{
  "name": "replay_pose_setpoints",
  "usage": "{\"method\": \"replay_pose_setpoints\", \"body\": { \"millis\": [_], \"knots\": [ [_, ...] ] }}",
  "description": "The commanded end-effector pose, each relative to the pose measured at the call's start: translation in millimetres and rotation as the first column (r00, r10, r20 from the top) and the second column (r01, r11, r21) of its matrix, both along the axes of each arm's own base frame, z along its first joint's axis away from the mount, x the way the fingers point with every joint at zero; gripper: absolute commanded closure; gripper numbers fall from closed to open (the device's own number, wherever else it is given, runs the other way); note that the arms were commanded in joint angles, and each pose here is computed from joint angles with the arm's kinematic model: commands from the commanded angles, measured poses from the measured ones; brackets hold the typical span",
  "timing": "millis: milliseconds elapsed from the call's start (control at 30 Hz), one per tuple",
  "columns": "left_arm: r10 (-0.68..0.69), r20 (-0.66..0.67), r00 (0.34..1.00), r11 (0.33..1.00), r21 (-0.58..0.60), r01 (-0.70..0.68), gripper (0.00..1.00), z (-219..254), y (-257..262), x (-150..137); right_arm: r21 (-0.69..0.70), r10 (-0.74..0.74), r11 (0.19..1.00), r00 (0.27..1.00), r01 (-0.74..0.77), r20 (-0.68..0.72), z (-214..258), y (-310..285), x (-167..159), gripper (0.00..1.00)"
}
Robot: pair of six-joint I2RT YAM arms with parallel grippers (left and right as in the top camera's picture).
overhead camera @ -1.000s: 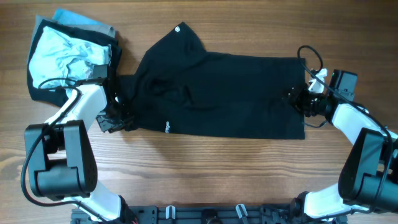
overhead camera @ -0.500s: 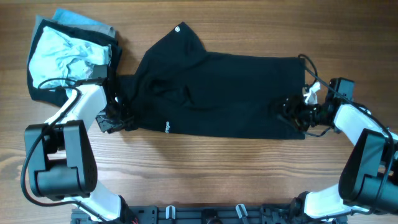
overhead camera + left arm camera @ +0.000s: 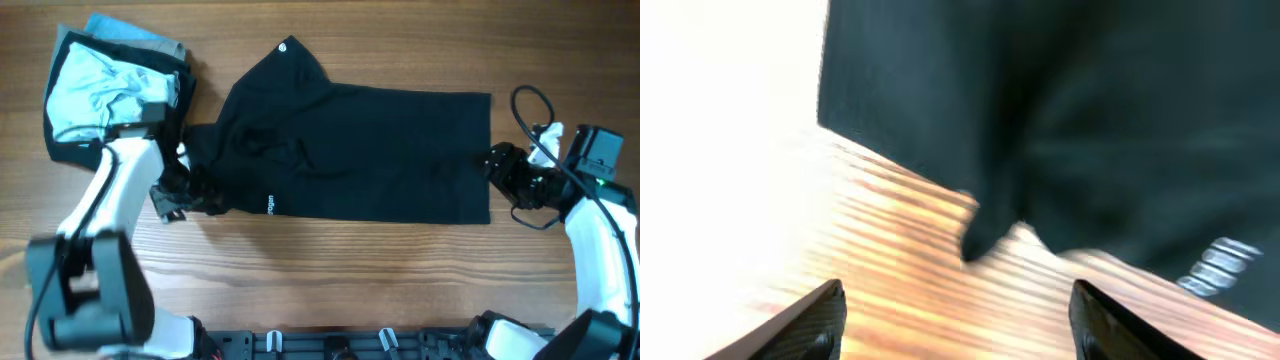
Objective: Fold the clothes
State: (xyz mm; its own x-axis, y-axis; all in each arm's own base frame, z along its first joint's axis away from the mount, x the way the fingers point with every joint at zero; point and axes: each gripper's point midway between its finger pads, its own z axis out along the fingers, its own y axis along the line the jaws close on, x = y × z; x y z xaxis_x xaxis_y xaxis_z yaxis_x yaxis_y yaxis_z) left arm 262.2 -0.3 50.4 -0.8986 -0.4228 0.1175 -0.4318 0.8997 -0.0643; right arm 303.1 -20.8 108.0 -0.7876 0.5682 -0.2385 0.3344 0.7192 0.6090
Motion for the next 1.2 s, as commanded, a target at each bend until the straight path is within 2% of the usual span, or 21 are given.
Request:
{"method": "replay_pose_setpoints", "body": {
  "millis": [0,67,200,433,467,500,533,567,633,767,867,967,1000,1033,1133,1167],
  "knots": [
    [-0.019,0.214,0.977,1.000,-0.010,0.022,0.20,57.7,-2.8,22.0,-0.205,-0.262,0.955,0.932,0.213,-0.250,-35.5,-42.7,-33.8,0.21],
    [-0.036,0.263,0.964,0.999,-0.002,0.038,0.16,70.4,-2.8,22.4,-0.249,-0.280,0.947,0.903,0.203,-0.325,-49.5,-47.5,-48.1,0.18],
    [-0.039,0.321,0.946,0.999,0.005,0.040,0.14,86.7,-2.8,21.0,-0.196,-0.244,0.966,0.850,0.170,-0.467,-82.9,-34.8,-68.5,0.16],
    [-0.040,0.325,0.945,0.999,0.006,0.040,0.13,87.9,-2.8,20.9,-0.067,-0.155,0.988,0.834,0.141,-0.530,-118.4,-17.6,-62.1,0.14],
    [-0.040,0.325,0.945,0.999,0.010,0.039,0.10,87.7,-2.0,20.8,-0.056,-0.150,0.988,0.832,0.142,-0.535,-123.3,-16.5,-60.6,0.18],
    [-0.041,0.322,0.946,0.999,0.021,0.037,0.08,87.0,-0.1,20.9,-0.048,-0.146,0.989,0.829,0.142,-0.539,-126.4,-15.6,-60.3,0.27],
    [-0.042,0.321,0.946,0.999,0.031,0.034,0.07,86.8,1.8,20.7,-0.050,-0.146,0.989,0.826,0.141,-0.544,-129.0,-16.1,-60.8,0.42],
    [-0.043,0.319,0.947,0.999,0.041,0.032,0.06,86.6,3.5,20.5,-0.062,-0.152,0.988,0.822,0.142,-0.549,-130.4,-18.3,-62.1,0.52],
    [-0.044,0.315,0.948,0.998,0.048,0.030,0.05,86.3,4.8,19.7,-0.119,-0.190,0.982,0.789,0.149,-0.584,-131.0,-27.3,-72.8,0.95],
    [-0.044,0.316,0.948,0.998,0.048,0.030,0.05,86.3,4.8,19.9,-0.242,-0.304,0.952,0.680,0.188,-0.667,-127.4,-47.2,-101.2,0.96],
    [-0.044,0.315,0.948,0.998,0.048,0.030,0.05,86.1,4.7,19.7,-0.265,-0.328,0.944,0.650,0.198,-0.686,-124.3,-53.6,-111.5,0.95],
    [-0.043,0.313,0.949,0.998,0.048,0.030,0.05,85.6,4.7,20.0,-0.267,-0.346,0.938,0.648,0.221,-0.679,-122.0,-58.3,-112.2,0.95],
    [-0.043,0.311,0.949,0.998,0.047,0.030,0.05,84.9,4.7,20.1,-0.269,-0.352,0.936,0.650,0.228,-0.674,-120.8,-60.4,-111.2,0.92],
    [-0.043,0.305,0.951,0.998,0.047,0.030,0.05,83.3,4.7,20.1,-0.270,-0.361,0.933,0.654,0.239,-0.665,-118.5,-63.7,-108.8,0.85],
    [-0.042,0.280,0.959,0.999,0.044,0.031,0.05,77.2,4.7,19.2,-0.267,-0.374,0.927,0.668,0.262,-0.643,-109.2,-70.1,-101.1,0.49],
    [-0.042,0.271,0.962,0.999,0.042,0.032,0.05,74.7,4.5,19.2,-0.262,-0.376,0.927,0.676,0.269,-0.634,-104.1,-71.1,-98.0,0.42]
  ]
}}
